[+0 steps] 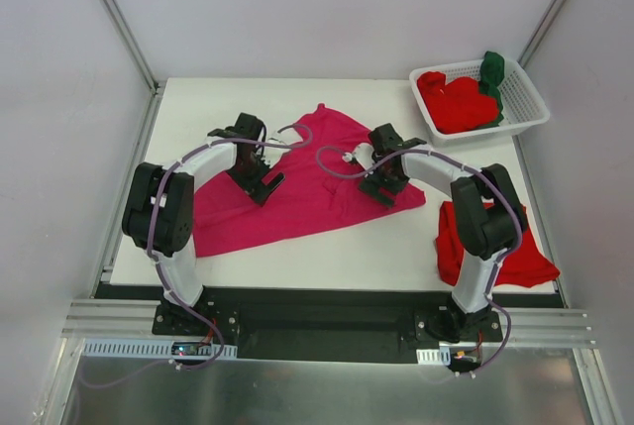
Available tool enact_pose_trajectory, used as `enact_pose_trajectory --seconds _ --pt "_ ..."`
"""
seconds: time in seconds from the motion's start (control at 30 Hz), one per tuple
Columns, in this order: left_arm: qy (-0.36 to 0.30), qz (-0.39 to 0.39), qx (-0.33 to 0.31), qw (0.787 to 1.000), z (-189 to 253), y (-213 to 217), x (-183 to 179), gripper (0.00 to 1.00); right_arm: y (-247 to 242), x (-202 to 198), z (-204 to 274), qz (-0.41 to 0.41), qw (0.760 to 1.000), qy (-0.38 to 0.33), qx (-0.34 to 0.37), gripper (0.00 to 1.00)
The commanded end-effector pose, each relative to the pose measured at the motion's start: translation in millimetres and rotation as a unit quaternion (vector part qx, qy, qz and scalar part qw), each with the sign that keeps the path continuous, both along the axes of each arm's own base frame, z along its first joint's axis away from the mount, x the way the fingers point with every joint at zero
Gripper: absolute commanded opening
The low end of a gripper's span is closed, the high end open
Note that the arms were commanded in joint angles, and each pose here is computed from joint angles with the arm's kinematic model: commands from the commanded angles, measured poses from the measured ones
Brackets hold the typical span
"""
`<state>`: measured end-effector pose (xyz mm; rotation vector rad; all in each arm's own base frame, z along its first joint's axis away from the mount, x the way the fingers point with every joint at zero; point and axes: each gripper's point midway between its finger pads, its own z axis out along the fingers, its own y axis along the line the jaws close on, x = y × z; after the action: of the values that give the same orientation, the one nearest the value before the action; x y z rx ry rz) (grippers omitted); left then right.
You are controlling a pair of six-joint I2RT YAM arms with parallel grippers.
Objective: Fold and stack the t-shirts
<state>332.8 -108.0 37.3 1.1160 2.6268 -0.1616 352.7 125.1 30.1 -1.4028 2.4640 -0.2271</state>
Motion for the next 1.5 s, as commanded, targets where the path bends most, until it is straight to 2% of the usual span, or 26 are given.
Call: enact_pose_trajectory --seconds 0.0,0.33,0.5,0.57,0.7,0.9,1.27,1.47 --pt "-0.007 0.005 -0.02 1.0 20 -1 -9 0.99 -7 -11 11 -0.012 1.0 0.011 -0.019 0.96" --pt "0.008 -0.018 0.018 1.0 10 23 -48 0.99 -15 -39 25 -0.013 0.999 0.036 -0.028 0.96" --pt "0.014 -0.034 0.049 0.998 1 45 -72 0.99 -16 -43 28 -0.015 0.999 0.04 -0.026 0.96" --pt "0.02 -0.012 0.068 0.997 -4 64 -73 0.99 -14 -46 29 -0.015 0.999 0.042 -0.022 0.96" --pt "0.005 0.014 0.106 0.994 -10 96 -65 0.99 -10 -50 34 -0.015 0.999 0.044 -0.014 0.96" --pt "-0.019 0.003 0.157 0.987 -19 123 -58 0.99 -7 -56 38 -0.016 0.999 0.046 -0.007 0.96" --pt "-0.062 0.034 0.173 0.982 2 144 -24 0.99 -6 -67 36 -0.019 0.999 0.05 -0.007 0.96" --pt "-0.083 0.035 0.155 0.984 23 139 -12 0.99 -3 -68 35 -0.023 0.998 0.05 -0.006 0.96"
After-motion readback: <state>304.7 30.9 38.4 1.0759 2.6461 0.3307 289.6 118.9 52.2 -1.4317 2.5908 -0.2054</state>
